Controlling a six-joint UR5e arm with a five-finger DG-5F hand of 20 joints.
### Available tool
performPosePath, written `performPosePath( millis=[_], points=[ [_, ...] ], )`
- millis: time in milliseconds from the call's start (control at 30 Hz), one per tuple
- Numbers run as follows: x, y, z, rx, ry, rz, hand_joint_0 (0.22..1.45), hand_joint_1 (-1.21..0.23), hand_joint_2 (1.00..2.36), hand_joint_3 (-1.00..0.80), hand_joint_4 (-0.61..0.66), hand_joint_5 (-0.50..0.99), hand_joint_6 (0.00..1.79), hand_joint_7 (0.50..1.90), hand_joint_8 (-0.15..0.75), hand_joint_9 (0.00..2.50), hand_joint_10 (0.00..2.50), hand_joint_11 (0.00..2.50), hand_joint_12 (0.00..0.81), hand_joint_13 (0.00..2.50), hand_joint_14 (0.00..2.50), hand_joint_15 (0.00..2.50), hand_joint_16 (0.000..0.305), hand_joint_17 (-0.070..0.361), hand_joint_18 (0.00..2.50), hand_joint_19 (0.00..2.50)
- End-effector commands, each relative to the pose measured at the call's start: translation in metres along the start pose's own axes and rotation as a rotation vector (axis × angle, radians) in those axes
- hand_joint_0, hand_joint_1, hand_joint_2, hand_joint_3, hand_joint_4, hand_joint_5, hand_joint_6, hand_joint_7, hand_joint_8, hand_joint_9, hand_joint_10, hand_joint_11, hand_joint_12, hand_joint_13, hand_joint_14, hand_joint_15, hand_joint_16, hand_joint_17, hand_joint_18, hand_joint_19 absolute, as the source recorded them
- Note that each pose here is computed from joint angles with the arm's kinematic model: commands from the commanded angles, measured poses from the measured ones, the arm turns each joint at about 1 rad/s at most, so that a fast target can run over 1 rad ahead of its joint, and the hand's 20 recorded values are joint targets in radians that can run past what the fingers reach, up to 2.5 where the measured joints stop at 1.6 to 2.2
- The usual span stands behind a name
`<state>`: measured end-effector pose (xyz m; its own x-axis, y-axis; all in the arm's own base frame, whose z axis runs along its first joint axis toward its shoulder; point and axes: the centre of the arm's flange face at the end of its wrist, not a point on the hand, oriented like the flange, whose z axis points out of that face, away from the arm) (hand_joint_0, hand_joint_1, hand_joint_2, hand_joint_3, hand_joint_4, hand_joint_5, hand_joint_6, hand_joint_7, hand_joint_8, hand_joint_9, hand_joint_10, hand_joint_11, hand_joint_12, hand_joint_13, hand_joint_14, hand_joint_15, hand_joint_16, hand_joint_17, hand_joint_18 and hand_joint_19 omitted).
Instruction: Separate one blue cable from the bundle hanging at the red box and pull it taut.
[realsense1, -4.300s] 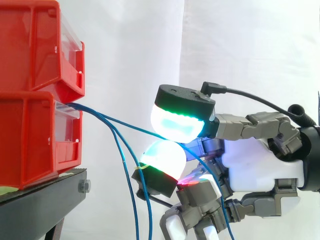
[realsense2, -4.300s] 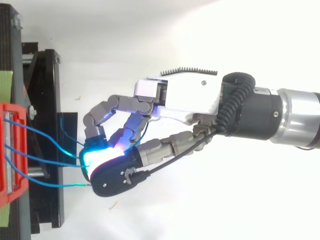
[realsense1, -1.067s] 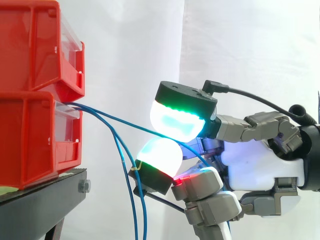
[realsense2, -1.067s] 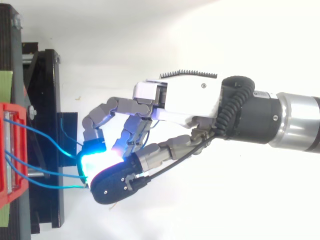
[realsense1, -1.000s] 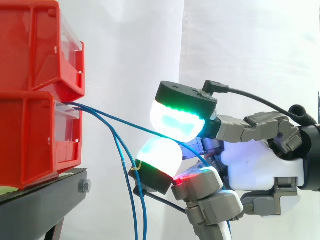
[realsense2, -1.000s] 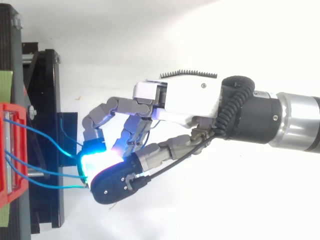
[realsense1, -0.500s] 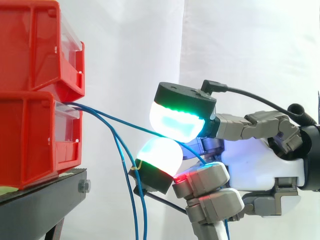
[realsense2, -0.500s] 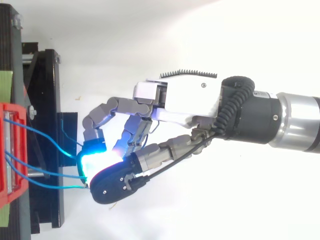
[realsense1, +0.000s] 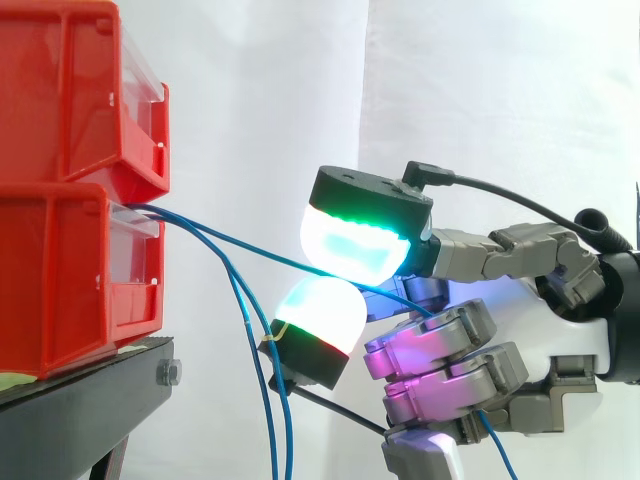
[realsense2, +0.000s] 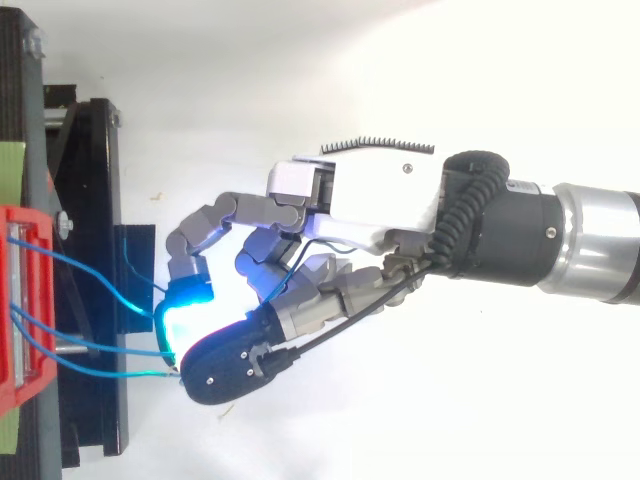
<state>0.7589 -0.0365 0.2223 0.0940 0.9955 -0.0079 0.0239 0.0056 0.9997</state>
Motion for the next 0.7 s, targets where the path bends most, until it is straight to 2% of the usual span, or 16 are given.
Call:
performPosePath(
  millis=[0,133,267,367,667],
  points=[
    [0.0003,-0.0008,-0.0009,0.009,0.002,-0.001,0.80,-0.86,1.03,-0.15,0.01,-0.21,0.89,1.33,0.313,0.90,1.71,1.55,0.366,0.87,2.05,1.31,0.041,0.093,1.02,1.22],
    [-0.0008,-0.0009,-0.0010,0.011,0.002,0.004,0.80,-0.86,1.03,-0.16,0.02,-0.21,0.89,1.34,0.313,0.89,1.75,1.53,0.371,0.84,2.16,1.32,0.041,0.092,1.05,1.27],
    [-0.0005,-0.0028,-0.0030,0.030,0.010,0.017,0.80,-0.86,1.03,-0.16,0.02,-0.21,0.89,1.35,0.312,0.88,1.79,1.51,0.372,0.84,2.19,1.31,0.041,0.092,1.06,1.29],
    [0.0009,-0.0038,-0.0028,0.030,0.012,0.032,0.80,-0.86,1.03,-0.15,0.02,-0.21,0.89,1.35,0.313,0.87,1.81,1.49,0.373,0.83,2.21,1.31,0.041,0.093,1.06,1.28],
    [0.0013,-0.0021,-0.0023,0.023,0.016,0.033,0.78,-0.86,1.03,-0.12,0.05,-0.21,0.89,1.37,0.319,0.86,1.82,1.49,0.368,0.83,2.14,1.34,0.042,0.095,1.04,1.23]
  ],
)
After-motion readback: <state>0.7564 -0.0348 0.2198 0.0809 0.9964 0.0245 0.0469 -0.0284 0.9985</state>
